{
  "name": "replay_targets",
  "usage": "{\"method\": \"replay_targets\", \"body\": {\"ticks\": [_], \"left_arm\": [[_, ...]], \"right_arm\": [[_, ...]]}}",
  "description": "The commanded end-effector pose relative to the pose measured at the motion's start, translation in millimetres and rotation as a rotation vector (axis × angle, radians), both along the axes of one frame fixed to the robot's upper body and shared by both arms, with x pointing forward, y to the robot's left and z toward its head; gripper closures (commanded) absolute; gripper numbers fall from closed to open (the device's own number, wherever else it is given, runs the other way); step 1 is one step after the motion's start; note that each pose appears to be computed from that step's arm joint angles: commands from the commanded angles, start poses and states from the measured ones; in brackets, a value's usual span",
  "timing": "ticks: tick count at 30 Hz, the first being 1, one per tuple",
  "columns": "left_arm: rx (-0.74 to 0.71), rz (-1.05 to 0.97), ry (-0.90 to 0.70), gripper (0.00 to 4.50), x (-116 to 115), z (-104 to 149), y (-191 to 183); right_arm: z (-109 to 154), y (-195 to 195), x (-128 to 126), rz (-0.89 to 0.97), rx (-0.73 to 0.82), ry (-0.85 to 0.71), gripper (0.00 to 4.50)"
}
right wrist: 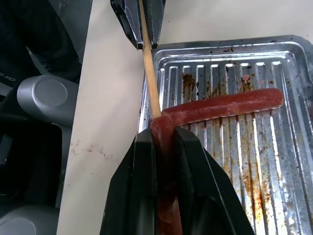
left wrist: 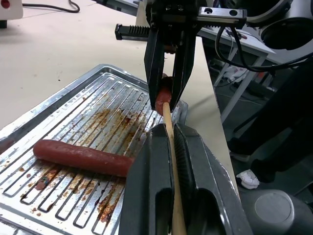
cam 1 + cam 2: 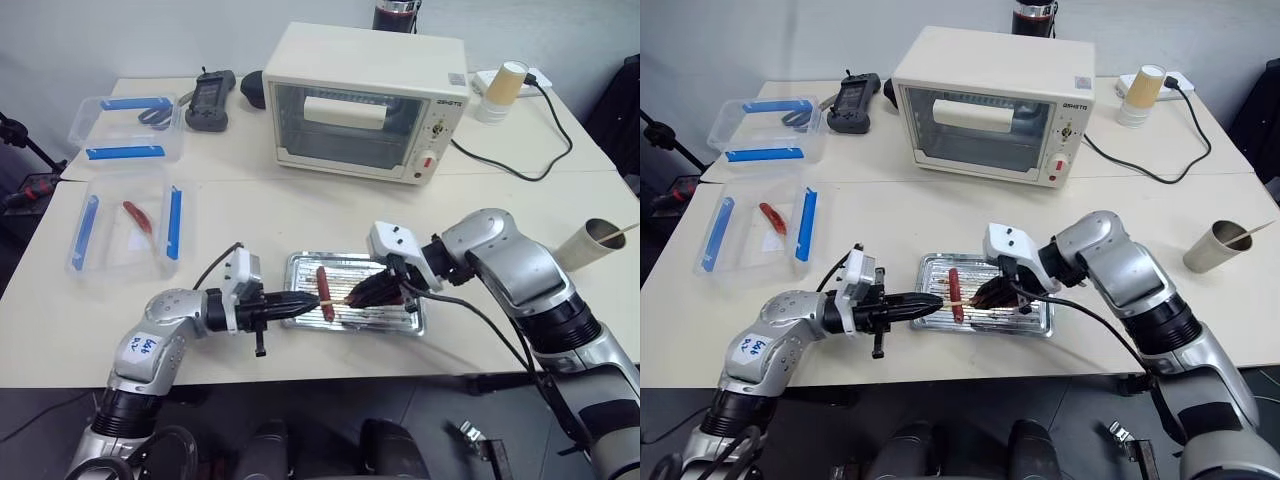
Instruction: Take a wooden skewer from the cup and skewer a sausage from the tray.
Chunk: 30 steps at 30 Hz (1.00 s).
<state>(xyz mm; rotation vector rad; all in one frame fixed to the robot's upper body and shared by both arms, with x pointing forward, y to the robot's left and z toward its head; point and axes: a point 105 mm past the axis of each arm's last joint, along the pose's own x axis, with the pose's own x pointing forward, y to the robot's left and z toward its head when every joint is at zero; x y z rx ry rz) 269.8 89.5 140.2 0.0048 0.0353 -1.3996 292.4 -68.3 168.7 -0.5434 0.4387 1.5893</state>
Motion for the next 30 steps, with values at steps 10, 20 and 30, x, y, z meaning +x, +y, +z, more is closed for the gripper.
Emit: {"method": "replay_targets", "body": {"ticks": [10,20,30], "left_arm": [[-0.021,0.108,-0.057,4.50,-4.5,14.4,34.1],[-0.208,0.342,0.018,4.50,-16.6,26.5,75.1],[-0.644,1.157,-0.249,4.50,-10.5,71.6,179.0]], "right_arm": [[32.1,-35.2,-15.6,0.082,0.030,-0.025,0.13],[60.2,-64.2,-24.9,-0.034,0.341,-0.085,0.06],[75.0,-89.2,-33.8,-0.348,0.781,-0.439,0.06]]}}
